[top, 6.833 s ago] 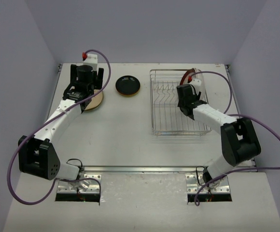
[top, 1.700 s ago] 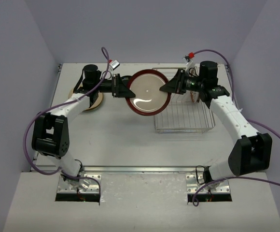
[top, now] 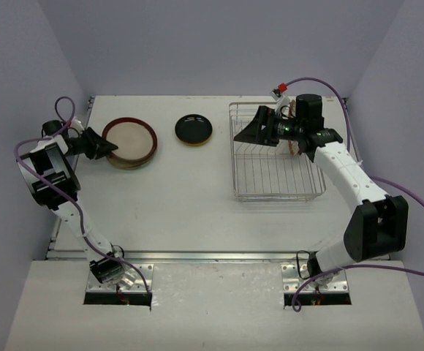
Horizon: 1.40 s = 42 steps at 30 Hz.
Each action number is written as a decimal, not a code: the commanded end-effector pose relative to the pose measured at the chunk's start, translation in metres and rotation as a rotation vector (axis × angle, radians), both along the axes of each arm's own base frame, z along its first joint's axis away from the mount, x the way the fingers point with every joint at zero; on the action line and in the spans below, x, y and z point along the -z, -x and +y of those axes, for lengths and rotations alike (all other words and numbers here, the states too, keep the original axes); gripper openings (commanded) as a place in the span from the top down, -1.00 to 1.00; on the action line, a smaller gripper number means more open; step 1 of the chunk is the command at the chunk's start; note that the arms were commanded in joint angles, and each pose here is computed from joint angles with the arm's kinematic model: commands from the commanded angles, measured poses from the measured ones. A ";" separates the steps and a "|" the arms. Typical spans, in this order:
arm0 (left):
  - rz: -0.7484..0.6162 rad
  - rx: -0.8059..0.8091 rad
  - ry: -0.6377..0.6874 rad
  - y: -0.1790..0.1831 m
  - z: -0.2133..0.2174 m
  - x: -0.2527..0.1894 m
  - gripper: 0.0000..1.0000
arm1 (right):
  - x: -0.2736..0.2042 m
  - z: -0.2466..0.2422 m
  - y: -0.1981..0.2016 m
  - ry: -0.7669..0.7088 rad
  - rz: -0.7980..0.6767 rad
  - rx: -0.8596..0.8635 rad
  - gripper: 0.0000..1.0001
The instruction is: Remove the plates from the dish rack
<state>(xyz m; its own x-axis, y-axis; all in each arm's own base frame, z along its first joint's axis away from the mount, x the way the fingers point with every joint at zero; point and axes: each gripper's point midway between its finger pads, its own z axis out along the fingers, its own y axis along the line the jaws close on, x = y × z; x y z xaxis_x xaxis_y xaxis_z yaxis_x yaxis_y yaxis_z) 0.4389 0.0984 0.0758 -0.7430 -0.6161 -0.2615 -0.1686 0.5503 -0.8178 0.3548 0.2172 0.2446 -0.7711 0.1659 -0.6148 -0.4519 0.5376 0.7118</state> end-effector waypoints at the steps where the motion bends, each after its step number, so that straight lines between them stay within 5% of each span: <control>1: -0.106 0.028 0.025 -0.010 0.004 -0.023 0.56 | -0.022 0.004 -0.004 -0.012 -0.073 -0.027 -0.98; 6: -0.082 0.004 -0.044 -0.008 0.011 -0.016 0.15 | -0.024 0.004 -0.003 -0.017 -0.076 -0.033 -0.98; 18: 0.051 -0.130 -0.479 -0.001 0.070 0.003 -0.25 | -0.021 0.004 -0.005 -0.014 -0.067 -0.029 -0.97; 21: 0.071 -0.130 -0.558 0.000 0.071 0.004 -0.52 | -0.020 0.004 -0.005 -0.012 -0.063 -0.025 -0.98; 31: 0.061 -0.070 -0.718 -0.007 0.055 -0.002 -0.58 | -0.017 0.002 -0.006 0.005 -0.065 -0.018 -0.98; 32: 0.063 -0.062 -0.737 -0.007 0.053 -0.001 -0.82 | -0.016 0.002 -0.007 0.007 -0.062 -0.014 -0.97; 33: 0.062 -0.055 -0.746 -0.007 0.050 -0.001 -0.84 | -0.016 0.002 -0.007 0.008 -0.063 -0.015 -0.97; 42: 0.107 -0.088 -0.821 -0.016 0.049 0.001 -0.86 | -0.016 -0.001 -0.008 0.027 -0.067 -0.004 -0.98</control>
<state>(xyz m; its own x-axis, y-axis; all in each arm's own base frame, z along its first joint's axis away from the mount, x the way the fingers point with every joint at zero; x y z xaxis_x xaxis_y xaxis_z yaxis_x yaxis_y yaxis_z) 0.4466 0.1331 0.0555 -0.7782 -0.3386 -0.5289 -0.2600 0.9404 -0.2193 0.3548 0.2160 0.2376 -0.7858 0.1527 -0.5993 -0.4357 0.5511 0.7117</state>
